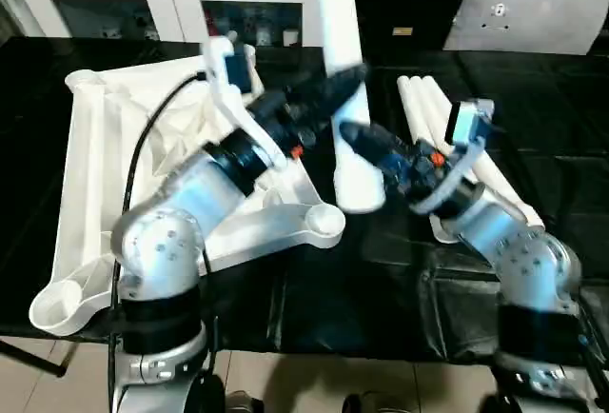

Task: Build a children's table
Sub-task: Pick table leg

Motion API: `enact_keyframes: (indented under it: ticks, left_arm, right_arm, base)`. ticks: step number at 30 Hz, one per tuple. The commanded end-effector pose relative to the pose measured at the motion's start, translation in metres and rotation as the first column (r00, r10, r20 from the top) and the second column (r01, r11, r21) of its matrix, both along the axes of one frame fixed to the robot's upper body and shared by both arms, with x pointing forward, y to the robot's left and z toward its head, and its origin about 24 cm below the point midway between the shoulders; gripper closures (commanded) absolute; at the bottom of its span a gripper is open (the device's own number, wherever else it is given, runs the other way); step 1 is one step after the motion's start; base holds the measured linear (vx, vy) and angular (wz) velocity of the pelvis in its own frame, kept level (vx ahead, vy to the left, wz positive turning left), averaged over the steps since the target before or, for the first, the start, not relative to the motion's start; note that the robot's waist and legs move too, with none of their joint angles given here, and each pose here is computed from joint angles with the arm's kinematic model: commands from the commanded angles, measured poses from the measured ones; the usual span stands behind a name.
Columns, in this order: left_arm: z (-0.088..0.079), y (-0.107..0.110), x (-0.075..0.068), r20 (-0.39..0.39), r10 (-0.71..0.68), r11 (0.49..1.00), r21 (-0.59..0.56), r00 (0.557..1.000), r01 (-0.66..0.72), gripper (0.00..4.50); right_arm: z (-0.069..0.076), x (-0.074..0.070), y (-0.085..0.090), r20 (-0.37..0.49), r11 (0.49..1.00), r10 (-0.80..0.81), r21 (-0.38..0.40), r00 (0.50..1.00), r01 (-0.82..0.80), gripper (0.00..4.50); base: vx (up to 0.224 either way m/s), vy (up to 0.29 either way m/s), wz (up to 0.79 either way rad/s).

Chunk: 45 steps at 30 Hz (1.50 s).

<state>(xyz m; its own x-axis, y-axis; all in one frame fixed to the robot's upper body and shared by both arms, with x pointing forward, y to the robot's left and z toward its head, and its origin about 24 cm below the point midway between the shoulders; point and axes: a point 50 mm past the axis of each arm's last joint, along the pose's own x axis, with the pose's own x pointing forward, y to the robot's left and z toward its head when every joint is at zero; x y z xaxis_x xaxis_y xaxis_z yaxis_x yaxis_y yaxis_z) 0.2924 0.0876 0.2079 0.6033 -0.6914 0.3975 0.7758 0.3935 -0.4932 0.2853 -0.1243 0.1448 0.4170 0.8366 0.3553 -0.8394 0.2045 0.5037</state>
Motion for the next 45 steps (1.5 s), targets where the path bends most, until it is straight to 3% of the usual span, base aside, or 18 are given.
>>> enact_keyframes:
  ticks: [1, 18, 21, 26, 31, 34, 40, 45]
  left_arm:
    - [0.007, 0.0, 0.0, 0.017, -0.023, 0.999, -0.036, 1.0, 0.023, 1.37]
    - [0.003, 0.003, -0.003, 0.032, -0.105, 0.994, -0.023, 0.994, 0.106, 1.37]
    - [-0.001, 0.002, -0.004, 0.044, -0.109, 0.994, 0.035, 0.993, 0.108, 1.37]
    - [-0.008, 0.004, -0.006, 0.148, -0.106, 0.978, 0.195, 0.983, 0.076, 1.37]
    - [-0.009, 0.005, -0.013, 0.172, -0.168, 0.972, 0.195, 0.971, 0.134, 1.37]
    - [-0.014, 0.004, -0.017, 0.193, -0.212, 0.952, 0.262, 0.958, 0.158, 1.37]
    - [-0.018, 0.002, -0.019, 0.275, -0.234, 0.919, 0.376, 0.933, 0.119, 1.37]
    - [-0.023, 0.005, -0.017, 0.271, -0.229, 0.907, 0.408, 0.935, 0.104, 1.37]
  right_arm:
    - [0.003, -0.004, 0.002, 0.021, 0.999, 0.039, 0.001, 0.999, -0.039, 2.64]
    - [-0.005, -0.012, 0.005, 0.025, 0.994, 0.092, -0.066, 0.995, -0.091, 2.64]
    - [-0.005, -0.012, 0.005, 0.034, 0.992, 0.095, -0.082, 0.995, -0.092, 2.64]
    - [-0.01, -0.011, 0.004, 0.04, 0.99, 0.074, -0.119, 0.996, -0.069, 2.64]
    - [-0.016, -0.011, 0.005, 0.033, 0.986, 0.08, -0.15, 0.996, -0.074, 2.64]
    - [-0.026, -0.011, 0.005, 0.025, 0.979, 0.071, -0.195, 0.997, -0.065, 2.64]
    - [-0.036, -0.009, 0.004, 0.016, 0.973, 0.043, -0.227, 0.999, -0.038, 2.64]
    - [-0.04, -0.008, 0.004, 0.02, 0.971, 0.031, -0.238, 0.999, -0.026, 2.64]
  base:
    - [0.0, 0.0, 0.0]
    - [0.0, 0.0, 0.0]
    - [0.0, 0.0, 0.0]
    - [0.0, 0.0, 0.0]
    - [0.0, 0.0, 0.0]
    - [0.0, 0.0, 0.0]
    - [0.0, 0.0, 0.0]
    - [0.0, 0.0, 0.0]
